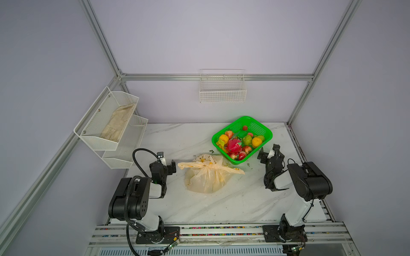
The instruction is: Place the fake fruits into the plastic bag and tie a complex knot
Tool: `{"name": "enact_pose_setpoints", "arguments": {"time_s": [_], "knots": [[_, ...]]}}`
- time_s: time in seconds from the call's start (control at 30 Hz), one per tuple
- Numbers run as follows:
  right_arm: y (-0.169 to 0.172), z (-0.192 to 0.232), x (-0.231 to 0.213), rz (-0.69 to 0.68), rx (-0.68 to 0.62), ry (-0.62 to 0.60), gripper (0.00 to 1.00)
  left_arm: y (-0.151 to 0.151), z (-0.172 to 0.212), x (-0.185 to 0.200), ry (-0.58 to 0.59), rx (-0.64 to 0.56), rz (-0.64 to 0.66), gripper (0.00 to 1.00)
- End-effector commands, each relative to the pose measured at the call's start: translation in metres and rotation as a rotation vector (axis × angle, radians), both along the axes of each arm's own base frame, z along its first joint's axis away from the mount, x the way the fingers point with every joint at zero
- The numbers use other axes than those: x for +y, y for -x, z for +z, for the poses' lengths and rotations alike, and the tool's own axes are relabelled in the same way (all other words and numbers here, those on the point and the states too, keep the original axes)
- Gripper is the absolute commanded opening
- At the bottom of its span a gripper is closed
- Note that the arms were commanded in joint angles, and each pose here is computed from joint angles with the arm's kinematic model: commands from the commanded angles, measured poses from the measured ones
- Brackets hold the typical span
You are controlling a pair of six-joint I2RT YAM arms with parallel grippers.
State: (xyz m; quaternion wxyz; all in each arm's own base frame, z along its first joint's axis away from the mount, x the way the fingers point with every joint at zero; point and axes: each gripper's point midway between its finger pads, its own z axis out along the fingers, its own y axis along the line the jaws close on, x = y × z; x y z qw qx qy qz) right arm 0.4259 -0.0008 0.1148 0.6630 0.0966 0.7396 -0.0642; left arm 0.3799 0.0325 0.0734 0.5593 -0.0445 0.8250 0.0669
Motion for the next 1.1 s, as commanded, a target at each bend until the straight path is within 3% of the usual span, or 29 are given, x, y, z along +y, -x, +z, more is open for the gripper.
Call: {"name": "enact_pose_setpoints", "arguments": {"time_s": [0.0,1.07], "knots": [[-0.0048,0.0234,-0.0014,-0.002,-0.079,0.004,0.97,-0.022,0.0388,0.0006,-0.019,-0.127,-0.013,1.0],[-0.0057,0.0214,-0.0015,-0.006,-0.071,0.007,0.97,-0.0222,0.0389,0.0007,-0.019,-0.128,-0.012,1.0]]}}
